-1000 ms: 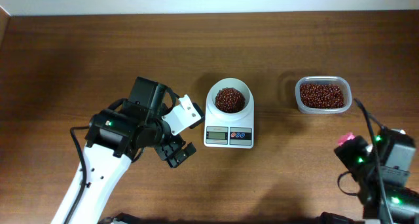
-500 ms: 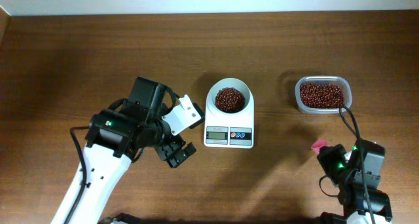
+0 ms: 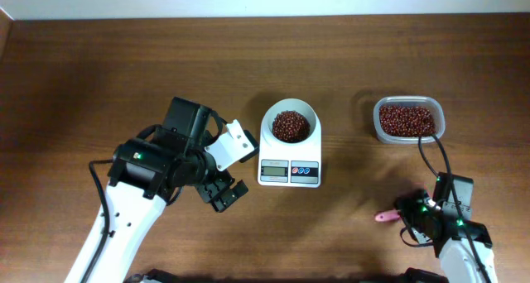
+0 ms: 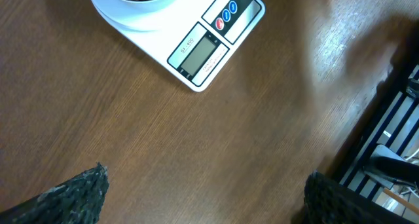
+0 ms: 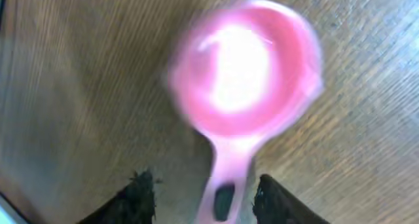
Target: Scoop and weigh 50g on scale
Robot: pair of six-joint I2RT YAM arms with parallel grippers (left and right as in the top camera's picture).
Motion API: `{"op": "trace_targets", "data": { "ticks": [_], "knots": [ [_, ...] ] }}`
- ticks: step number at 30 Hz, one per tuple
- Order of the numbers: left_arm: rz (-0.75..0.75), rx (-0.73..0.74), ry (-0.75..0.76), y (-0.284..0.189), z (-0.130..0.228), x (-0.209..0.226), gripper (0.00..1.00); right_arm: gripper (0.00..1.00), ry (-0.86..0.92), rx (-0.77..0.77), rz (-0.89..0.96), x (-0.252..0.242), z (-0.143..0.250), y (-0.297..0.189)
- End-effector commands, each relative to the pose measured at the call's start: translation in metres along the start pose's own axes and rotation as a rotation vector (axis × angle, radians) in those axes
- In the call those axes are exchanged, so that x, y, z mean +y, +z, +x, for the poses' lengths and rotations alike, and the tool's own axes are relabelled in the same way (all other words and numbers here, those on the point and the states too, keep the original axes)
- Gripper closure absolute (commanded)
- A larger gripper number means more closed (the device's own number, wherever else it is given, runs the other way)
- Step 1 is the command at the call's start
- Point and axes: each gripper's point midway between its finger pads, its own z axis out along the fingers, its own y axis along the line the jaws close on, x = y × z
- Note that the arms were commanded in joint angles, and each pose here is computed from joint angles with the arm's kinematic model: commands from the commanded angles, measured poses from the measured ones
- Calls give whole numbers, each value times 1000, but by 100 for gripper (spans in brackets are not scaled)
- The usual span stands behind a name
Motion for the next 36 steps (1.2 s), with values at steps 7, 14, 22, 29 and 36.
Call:
{"op": "trace_targets", "data": {
  "ticks": [7, 14, 22, 29, 36],
  "knots": [
    [4, -11, 15, -1, -1, -1, 1, 1, -32, -98, -159, 51, -32, -36],
    [4, -11, 15, -1, -1, -1, 1, 1, -278, -208, -523, 122, -26, -150],
    [4, -11, 15, -1, -1, -1, 1, 1, -325, -311, -636, 134, -26, -187],
    [4, -11, 15, -1, -1, -1, 1, 1, -336, -359, -664, 141, -33, -195],
    [4, -11, 15, -1, -1, -1, 1, 1, -333, -622, -400, 116, -55, -193]
  ]
}}
